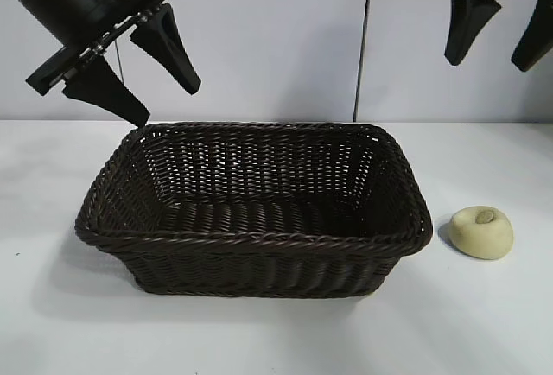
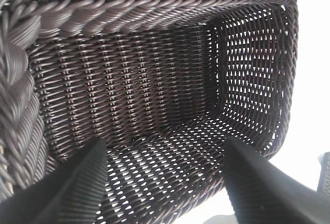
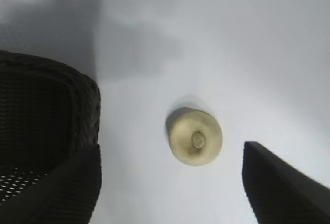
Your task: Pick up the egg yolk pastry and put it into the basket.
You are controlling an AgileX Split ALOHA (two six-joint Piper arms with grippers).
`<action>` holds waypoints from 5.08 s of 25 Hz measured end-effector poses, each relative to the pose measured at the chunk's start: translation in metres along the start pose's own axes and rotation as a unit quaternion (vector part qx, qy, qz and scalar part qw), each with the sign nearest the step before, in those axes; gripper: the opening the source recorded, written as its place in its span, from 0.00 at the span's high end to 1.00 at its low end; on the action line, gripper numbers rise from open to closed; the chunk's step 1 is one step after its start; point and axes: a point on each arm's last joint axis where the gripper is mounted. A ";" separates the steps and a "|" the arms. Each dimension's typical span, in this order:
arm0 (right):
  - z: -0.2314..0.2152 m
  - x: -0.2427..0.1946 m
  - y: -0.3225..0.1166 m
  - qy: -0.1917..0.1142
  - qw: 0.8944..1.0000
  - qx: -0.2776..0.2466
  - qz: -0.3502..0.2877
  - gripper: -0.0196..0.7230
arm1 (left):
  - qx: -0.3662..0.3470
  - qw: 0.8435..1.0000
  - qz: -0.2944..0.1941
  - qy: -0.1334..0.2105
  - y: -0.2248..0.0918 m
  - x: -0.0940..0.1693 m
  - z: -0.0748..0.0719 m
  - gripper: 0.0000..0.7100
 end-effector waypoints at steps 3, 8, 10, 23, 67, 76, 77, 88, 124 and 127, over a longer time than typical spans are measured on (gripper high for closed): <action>0.000 -0.020 0.000 -0.005 1.000 -0.001 0.028 0.23 | 0.000 1.000 0.000 0.000 0.000 0.000 0.000 0.34; -0.003 -0.056 -0.010 -0.013 0.997 -0.002 0.079 0.23 | 0.000 1.000 0.000 0.000 0.000 0.000 0.000 0.34; -0.004 -0.069 -0.015 -0.016 0.995 -0.002 0.097 0.23 | 0.000 1.000 0.000 0.000 0.000 0.000 0.000 0.34; -0.009 -0.131 -0.031 -0.027 0.993 -0.012 0.116 0.23 | 0.000 1.000 -0.005 0.002 0.001 0.000 0.000 0.34; 0.078 0.005 -0.008 0.078 0.995 0.066 0.005 0.93 | 0.000 1.000 -0.005 0.002 0.001 0.000 0.000 0.34; 0.150 0.000 -0.041 0.099 0.982 0.159 0.027 0.93 | 0.000 1.000 -0.005 0.002 0.001 0.000 0.000 0.34; 0.155 -0.003 -0.043 0.099 0.981 0.165 0.030 0.93 | 0.000 1.000 -0.005 0.002 0.001 0.000 0.000 0.34; 0.180 -0.031 -0.050 0.101 0.976 0.187 0.041 0.93 | 0.000 1.000 -0.001 0.001 0.000 0.000 0.000 0.34; 0.098 0.011 -0.016 0.106 0.990 0.093 0.006 0.22 | -0.001 1.000 0.001 0.000 0.000 0.000 0.000 0.34; 0.097 0.011 -0.016 0.106 0.990 0.092 0.006 0.22 | -0.001 1.000 0.001 0.000 0.000 0.000 0.000 0.34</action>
Point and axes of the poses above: a point on each arm's last joint axis where the gripper is mounted, x pointing back along that axis away from the gripper, z along the wrist's bending axis when the last joint is at zero, y = z × x, and after that the axes turned 13 degrees about -x, right-handed
